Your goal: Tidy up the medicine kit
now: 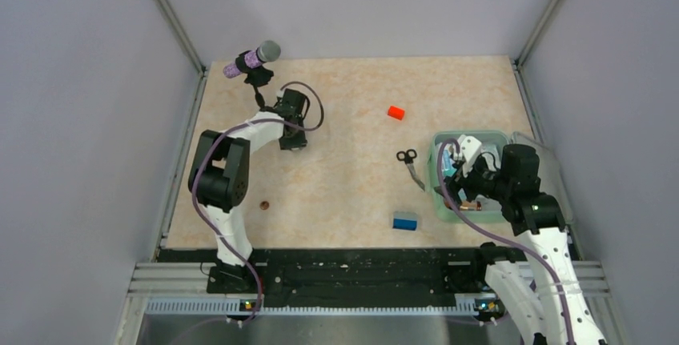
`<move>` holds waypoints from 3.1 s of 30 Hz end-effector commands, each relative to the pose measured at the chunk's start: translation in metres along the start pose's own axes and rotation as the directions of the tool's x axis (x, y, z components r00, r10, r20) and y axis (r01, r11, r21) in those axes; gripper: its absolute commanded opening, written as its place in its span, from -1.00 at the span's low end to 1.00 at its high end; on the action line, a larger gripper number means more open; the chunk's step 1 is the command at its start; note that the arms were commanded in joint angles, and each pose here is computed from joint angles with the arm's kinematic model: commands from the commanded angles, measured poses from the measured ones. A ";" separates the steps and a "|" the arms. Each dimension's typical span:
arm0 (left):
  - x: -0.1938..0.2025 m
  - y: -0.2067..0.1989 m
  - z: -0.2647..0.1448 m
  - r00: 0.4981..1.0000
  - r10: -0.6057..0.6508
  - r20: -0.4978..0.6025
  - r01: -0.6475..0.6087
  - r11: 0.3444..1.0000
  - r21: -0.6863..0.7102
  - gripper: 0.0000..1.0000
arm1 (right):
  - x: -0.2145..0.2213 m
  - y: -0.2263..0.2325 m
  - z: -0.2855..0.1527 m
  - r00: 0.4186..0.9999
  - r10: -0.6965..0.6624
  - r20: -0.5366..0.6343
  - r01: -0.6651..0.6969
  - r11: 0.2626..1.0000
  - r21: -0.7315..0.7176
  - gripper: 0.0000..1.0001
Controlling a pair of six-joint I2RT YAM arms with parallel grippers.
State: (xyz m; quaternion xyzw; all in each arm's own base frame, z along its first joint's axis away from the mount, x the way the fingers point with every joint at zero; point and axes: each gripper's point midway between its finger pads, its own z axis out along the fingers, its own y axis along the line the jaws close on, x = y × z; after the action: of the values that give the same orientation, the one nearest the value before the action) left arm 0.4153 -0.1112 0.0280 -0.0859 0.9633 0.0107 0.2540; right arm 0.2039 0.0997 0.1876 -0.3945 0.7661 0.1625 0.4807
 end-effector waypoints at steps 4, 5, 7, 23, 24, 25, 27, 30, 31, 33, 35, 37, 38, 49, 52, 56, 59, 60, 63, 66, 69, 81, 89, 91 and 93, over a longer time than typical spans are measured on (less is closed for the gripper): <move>0.011 -0.030 -0.063 0.987 0.134 0.090 -0.153 0.951 0.267 -1.00 | -0.008 0.003 0.003 0.999 0.001 0.052 0.000 1.000 -0.021 0.52; 0.019 -0.037 -0.071 0.981 0.167 0.095 -0.188 0.931 0.312 -1.00 | -0.007 0.006 0.002 0.998 -0.008 0.055 0.010 0.999 -0.033 0.52; 0.036 -0.051 -0.087 0.961 0.249 0.122 -0.277 0.878 0.391 -1.00 | -0.004 0.013 0.002 0.998 -0.039 0.059 0.043 0.997 -0.062 0.51; 0.179 -0.114 -0.154 0.672 0.703 0.231 -0.568 0.290 0.770 -1.00 | -0.003 0.040 -0.008 0.955 -0.270 0.125 0.290 0.938 -0.191 0.48; 0.183 -0.113 -0.149 0.646 0.727 0.233 -0.594 0.286 0.752 -1.00 | 0.000 0.042 -0.008 0.956 -0.269 0.119 0.288 0.937 -0.198 0.48; 0.187 -0.113 -0.145 0.625 0.745 0.233 -0.611 0.282 0.740 -1.00 | 0.003 0.043 -0.008 0.958 -0.265 0.113 0.283 0.937 -0.205 0.48; 0.191 -0.117 -0.138 0.607 0.764 0.218 -0.616 0.279 0.736 -1.00 | 0.006 0.045 -0.007 0.962 -0.252 0.106 0.270 0.938 -0.216 0.48; 0.195 -0.123 -0.132 0.583 0.791 0.185 -0.612 0.278 0.741 -0.96 | 0.010 0.046 -0.005 0.967 -0.238 0.091 0.253 0.941 -0.224 0.47; 0.197 -0.126 -0.129 0.573 0.800 0.178 -0.617 0.278 0.736 -0.92 | 0.011 0.045 -0.005 0.967 -0.238 0.087 0.252 0.942 -0.223 0.47; 0.200 -0.129 -0.123 0.557 0.817 0.149 -0.615 0.285 0.735 -0.83 | 0.011 0.044 -0.006 0.968 -0.238 0.080 0.250 0.943 -0.220 0.47; 0.205 -0.129 -0.118 0.543 0.833 0.105 -0.601 0.298 0.741 -0.62 | 0.013 0.045 -0.007 0.968 -0.242 0.073 0.252 0.942 -0.220 0.47; 0.205 -0.127 -0.112 0.528 0.846 0.078 -0.616 0.318 0.721 -0.31 | 0.016 0.046 -0.009 0.966 -0.252 0.061 0.260 0.940 -0.222 0.47; 0.204 -0.126 -0.112 0.521 0.850 0.078 -0.625 0.318 0.713 -0.22 | 0.019 0.047 -0.010 0.965 -0.258 0.056 0.264 0.938 -0.225 0.47; 0.185 -0.129 -0.142 0.531 0.833 0.157 -0.661 0.291 0.692 0.26 | 0.022 0.053 -0.008 0.950 -0.300 0.082 0.311 0.915 -0.257 0.55; 0.170 -0.128 -0.152 0.545 0.818 0.186 -0.686 0.307 0.660 0.29 | 0.015 0.048 -0.002 0.955 -0.282 0.093 0.297 0.914 -0.275 0.55; 0.142 -0.121 -0.163 0.590 0.775 0.227 -0.712 0.367 0.599 0.32 | 0.003 0.044 0.007 0.954 -0.281 0.107 0.300 0.902 -0.311 0.55; 0.115 -0.110 -0.179 0.642 0.718 0.269 -0.710 0.425 0.561 0.34 | -0.008 0.045 0.020 0.946 -0.307 0.108 0.325 0.882 -0.343 0.55; 0.105 -0.106 -0.186 0.661 0.693 0.288 -0.705 0.442 0.554 0.36 | -0.014 0.050 0.028 0.935 -0.334 0.116 0.353 0.865 -0.356 0.55; 0.081 -0.089 -0.213 0.657 0.647 0.388 -0.733 0.426 0.531 0.35 | -0.023 0.049 0.046 0.934 -0.338 0.116 0.356 0.855 -0.378 0.55; 0.073 -0.067 -0.244 0.591 0.657 0.467 -0.796 0.382 0.470 0.37 | -0.025 0.047 0.068 0.926 -0.372 0.066 0.364 0.832 -0.419 0.51; 0.066 -0.045 -0.277 0.604 0.608 0.515 -0.792 0.384 0.475 0.36 | -0.031 0.050 0.088 0.900 -0.432 0.049 0.407 0.797 -0.446 0.48; 0.081 0.014 -0.279 0.649 0.533 0.543 -0.759 0.505 0.412 0.32 | -0.027 0.109 0.167 0.663 -0.747 0.046 0.614 0.508 -0.604 0.29; 0.079 0.019 -0.285 0.691 0.447 0.568 -0.714 0.543 0.441 0.31 | -0.011 0.124 0.203 0.573 -0.820 0.022 0.640 0.430 -0.638 0.30; 0.078 0.019 -0.286 0.694 0.435 0.574 -0.710 0.547 0.444 0.31 | -0.003 0.122 0.209 0.554 -0.832 0.016 0.640 0.414 -0.647 0.30; 0.076 0.018 -0.286 0.698 0.424 0.577 -0.705 0.550 0.448 0.30 | 0.003 0.121 0.213 0.539 -0.843 0.012 0.641 0.401 -0.655 0.30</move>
State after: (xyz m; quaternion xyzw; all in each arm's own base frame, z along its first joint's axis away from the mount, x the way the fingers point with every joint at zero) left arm 0.2029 -0.1179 0.2288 0.3388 0.8191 -0.1990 0.4181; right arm 0.2212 0.2967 0.0584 -0.8348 0.5007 0.1173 0.1966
